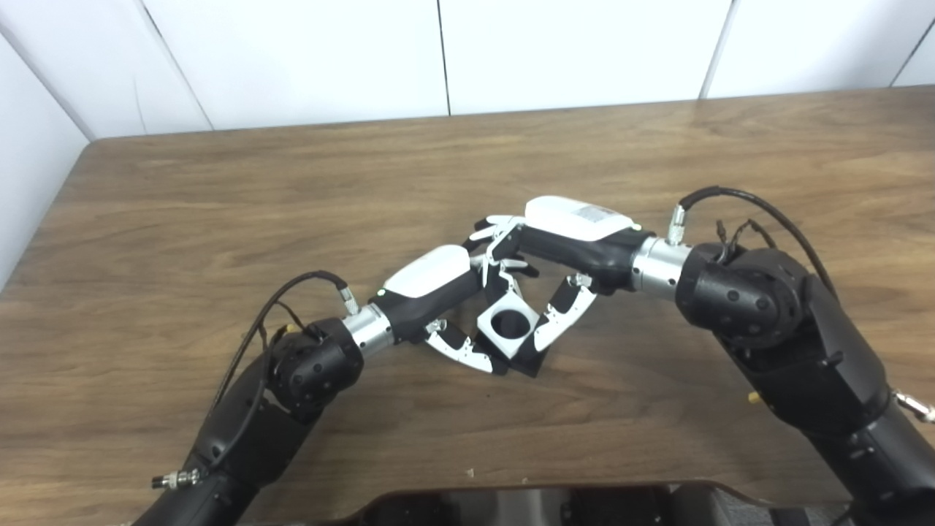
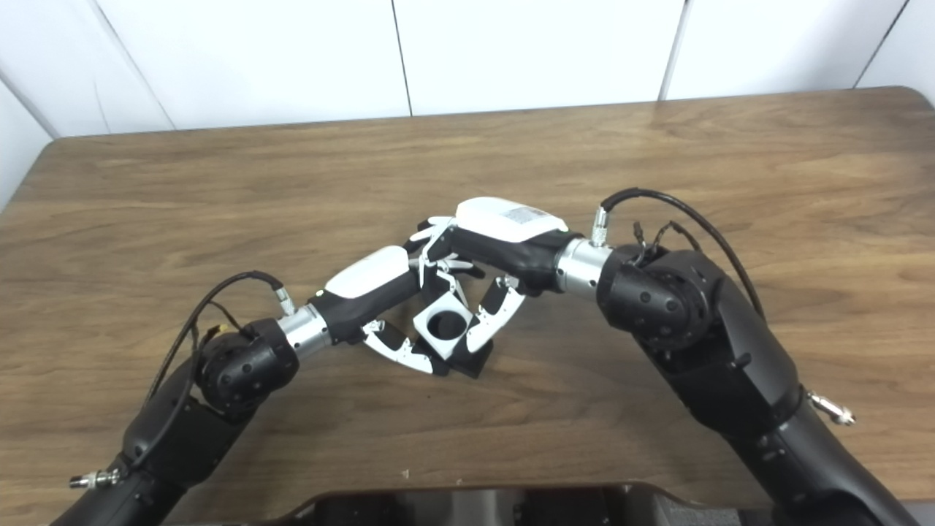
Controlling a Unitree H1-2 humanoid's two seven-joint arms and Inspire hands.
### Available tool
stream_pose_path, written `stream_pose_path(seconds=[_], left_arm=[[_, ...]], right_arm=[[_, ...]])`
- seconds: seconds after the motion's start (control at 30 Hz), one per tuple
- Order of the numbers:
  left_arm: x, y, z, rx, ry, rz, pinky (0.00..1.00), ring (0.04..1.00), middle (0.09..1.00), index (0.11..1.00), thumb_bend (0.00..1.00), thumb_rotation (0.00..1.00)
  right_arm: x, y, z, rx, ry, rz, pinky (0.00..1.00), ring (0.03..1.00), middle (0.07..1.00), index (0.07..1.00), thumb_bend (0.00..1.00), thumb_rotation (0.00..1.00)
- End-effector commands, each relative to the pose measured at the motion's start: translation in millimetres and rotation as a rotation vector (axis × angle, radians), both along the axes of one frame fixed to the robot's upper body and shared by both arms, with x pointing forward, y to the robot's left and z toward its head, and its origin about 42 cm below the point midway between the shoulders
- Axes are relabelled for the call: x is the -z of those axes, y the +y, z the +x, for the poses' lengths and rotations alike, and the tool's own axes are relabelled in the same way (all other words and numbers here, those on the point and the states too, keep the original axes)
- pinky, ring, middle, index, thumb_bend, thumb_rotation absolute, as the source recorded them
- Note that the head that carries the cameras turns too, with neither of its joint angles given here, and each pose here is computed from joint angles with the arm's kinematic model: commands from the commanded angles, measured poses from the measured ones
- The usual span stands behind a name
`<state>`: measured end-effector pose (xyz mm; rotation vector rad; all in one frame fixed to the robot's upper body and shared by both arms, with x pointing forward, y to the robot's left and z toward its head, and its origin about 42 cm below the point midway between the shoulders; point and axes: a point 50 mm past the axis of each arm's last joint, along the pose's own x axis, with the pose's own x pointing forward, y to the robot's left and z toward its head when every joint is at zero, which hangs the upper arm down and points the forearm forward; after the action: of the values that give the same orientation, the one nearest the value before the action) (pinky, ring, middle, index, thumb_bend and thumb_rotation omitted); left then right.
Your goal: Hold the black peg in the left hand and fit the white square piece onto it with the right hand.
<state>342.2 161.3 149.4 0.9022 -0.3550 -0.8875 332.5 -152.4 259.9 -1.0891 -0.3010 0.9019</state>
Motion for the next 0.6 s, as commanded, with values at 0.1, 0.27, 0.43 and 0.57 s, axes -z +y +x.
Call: stream_pose_path(seconds=[0.1, 0.27, 0.43, 0.57], left_arm=[[28.0, 9.1, -10.7, -0.012, 0.106, 0.137, 0.86, 0.934, 0.879, 0.491, 0.52, 0.08], [27.6, 9.6, -11.2, -0.015, 0.110, 0.131, 0.85, 0.934, 0.880, 0.490, 0.52, 0.08], [27.3, 11.1, -11.0, -0.014, 0.109, 0.140, 0.87, 0.936, 0.887, 0.491, 0.52, 0.08], [27.1, 13.4, -10.8, -0.019, 0.118, 0.142, 0.87, 0.942, 0.888, 0.490, 0.52, 0.08]], right_arm=[[-11.9, 1.3, 4.6, 0.002, -0.052, 0.029, 0.89, 0.954, 0.875, 0.479, 0.52, 0.14], [-6.6, -1.0, 6.6, 0.014, -0.038, 0.028, 0.89, 0.951, 0.869, 0.479, 0.52, 0.14], [-2.6, -3.9, 7.1, 0.025, -0.034, 0.014, 0.91, 0.956, 0.869, 0.480, 0.52, 0.14], [-3.1, -7.2, 8.3, 0.029, -0.044, 0.007, 0.91, 0.956, 0.869, 0.479, 0.52, 0.14]])
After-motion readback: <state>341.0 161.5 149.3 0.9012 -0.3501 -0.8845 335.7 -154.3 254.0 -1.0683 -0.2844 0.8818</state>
